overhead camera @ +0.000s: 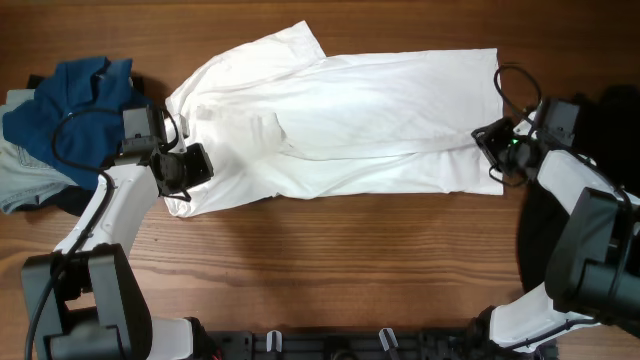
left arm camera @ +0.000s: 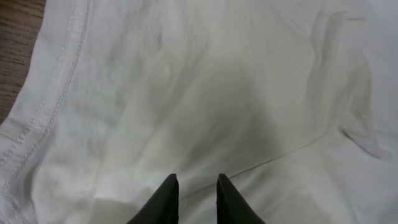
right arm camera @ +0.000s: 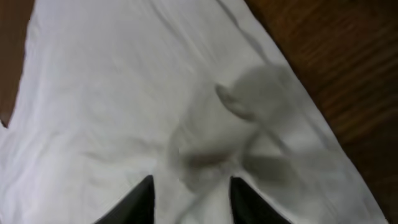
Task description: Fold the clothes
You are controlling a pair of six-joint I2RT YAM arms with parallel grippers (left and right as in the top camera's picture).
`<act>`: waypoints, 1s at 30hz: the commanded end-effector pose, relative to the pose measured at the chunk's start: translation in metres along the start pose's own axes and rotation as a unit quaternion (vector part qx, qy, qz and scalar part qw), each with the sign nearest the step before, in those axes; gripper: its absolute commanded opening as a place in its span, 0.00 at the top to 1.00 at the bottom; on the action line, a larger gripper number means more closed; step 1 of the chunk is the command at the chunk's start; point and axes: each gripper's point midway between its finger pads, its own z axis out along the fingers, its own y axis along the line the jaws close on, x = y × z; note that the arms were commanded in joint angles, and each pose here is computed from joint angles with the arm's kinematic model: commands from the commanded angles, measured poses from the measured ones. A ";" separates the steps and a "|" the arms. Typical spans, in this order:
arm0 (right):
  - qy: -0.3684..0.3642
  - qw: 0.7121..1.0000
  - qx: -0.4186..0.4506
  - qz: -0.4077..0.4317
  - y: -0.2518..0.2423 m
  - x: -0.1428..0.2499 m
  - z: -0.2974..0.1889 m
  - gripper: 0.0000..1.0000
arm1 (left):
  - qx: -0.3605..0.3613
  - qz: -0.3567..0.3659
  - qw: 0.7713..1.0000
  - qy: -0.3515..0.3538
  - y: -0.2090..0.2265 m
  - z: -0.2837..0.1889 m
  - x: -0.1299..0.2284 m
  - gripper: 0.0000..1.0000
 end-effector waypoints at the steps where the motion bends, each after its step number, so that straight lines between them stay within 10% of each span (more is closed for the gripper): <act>1: -0.015 0.999 0.024 0.014 -0.006 -0.003 -0.001 0.53 | 0.013 0.014 1.000 -0.010 -0.008 -0.005 -0.006 0.79; 10: -0.044 0.998 0.007 0.036 0.003 -0.016 0.005 0.96 | 0.013 0.014 1.000 -0.011 -0.008 -0.005 -0.007 0.79; 22: -0.111 0.993 -0.023 0.008 0.021 -0.048 0.000 0.96 | 0.013 0.014 1.000 -0.012 -0.008 -0.005 -0.007 0.78; 26: -0.036 0.998 0.045 0.036 -0.014 -0.009 0.008 0.45 | 0.013 0.014 1.000 -0.011 -0.008 -0.005 -0.007 0.77; 30: 0.004 0.999 0.042 0.026 -0.022 0.007 0.026 0.50 | 0.013 0.015 1.000 -0.013 -0.008 -0.005 -0.008 0.76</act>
